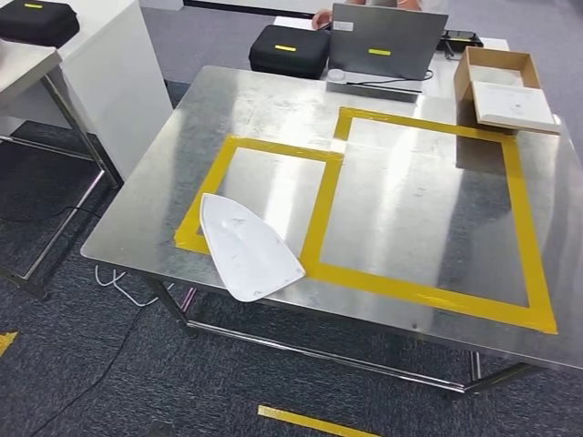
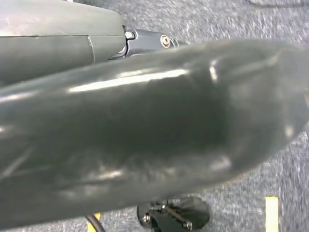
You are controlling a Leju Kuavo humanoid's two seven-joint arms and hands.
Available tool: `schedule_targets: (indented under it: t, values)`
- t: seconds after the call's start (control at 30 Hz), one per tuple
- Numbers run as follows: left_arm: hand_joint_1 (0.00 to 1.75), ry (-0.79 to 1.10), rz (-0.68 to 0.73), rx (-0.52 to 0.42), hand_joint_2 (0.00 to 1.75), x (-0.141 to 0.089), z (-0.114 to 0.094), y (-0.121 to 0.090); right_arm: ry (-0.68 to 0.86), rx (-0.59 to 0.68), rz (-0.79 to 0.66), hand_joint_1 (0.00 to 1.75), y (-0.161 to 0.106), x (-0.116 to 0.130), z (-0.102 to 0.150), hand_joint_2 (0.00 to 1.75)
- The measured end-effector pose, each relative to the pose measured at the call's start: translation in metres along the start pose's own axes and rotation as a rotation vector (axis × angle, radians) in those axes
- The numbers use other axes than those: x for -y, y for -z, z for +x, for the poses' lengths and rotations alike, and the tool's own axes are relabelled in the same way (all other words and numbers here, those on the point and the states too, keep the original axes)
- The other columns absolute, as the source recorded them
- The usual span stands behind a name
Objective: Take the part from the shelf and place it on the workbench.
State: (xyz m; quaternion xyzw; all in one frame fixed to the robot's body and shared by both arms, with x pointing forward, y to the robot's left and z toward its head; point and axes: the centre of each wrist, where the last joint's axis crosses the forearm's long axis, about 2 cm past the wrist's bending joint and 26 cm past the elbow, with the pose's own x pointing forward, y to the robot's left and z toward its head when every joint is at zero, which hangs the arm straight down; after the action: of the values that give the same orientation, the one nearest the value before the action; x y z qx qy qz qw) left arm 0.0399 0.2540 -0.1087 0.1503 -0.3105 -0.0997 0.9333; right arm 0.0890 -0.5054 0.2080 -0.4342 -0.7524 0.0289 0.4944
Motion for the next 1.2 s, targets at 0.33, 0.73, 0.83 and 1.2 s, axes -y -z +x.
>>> schedule_targets:
  t: [0.33,0.73,0.83,1.2]
  values:
    - [0.0,0.0,0.002,-0.01,0.0,-0.002,-0.002,0.0,0.015,-0.016,0.011,0.0,-0.005,-0.004,-0.002,0.0]
    - [0.0,0.001,0.003,-0.013,0.0,-0.003,-0.003,0.0,0.025,-0.025,0.012,0.0,-0.008,-0.007,-0.003,0.0]
    - [0.0,0.002,0.007,-0.013,0.0,-0.004,-0.003,0.001,0.038,-0.025,0.013,0.0,-0.008,-0.008,-0.003,0.0]
    - [0.0,0.027,0.121,-0.108,0.0,-0.005,0.001,0.002,0.093,-0.063,0.025,0.0,-0.013,-0.015,-0.004,0.0]
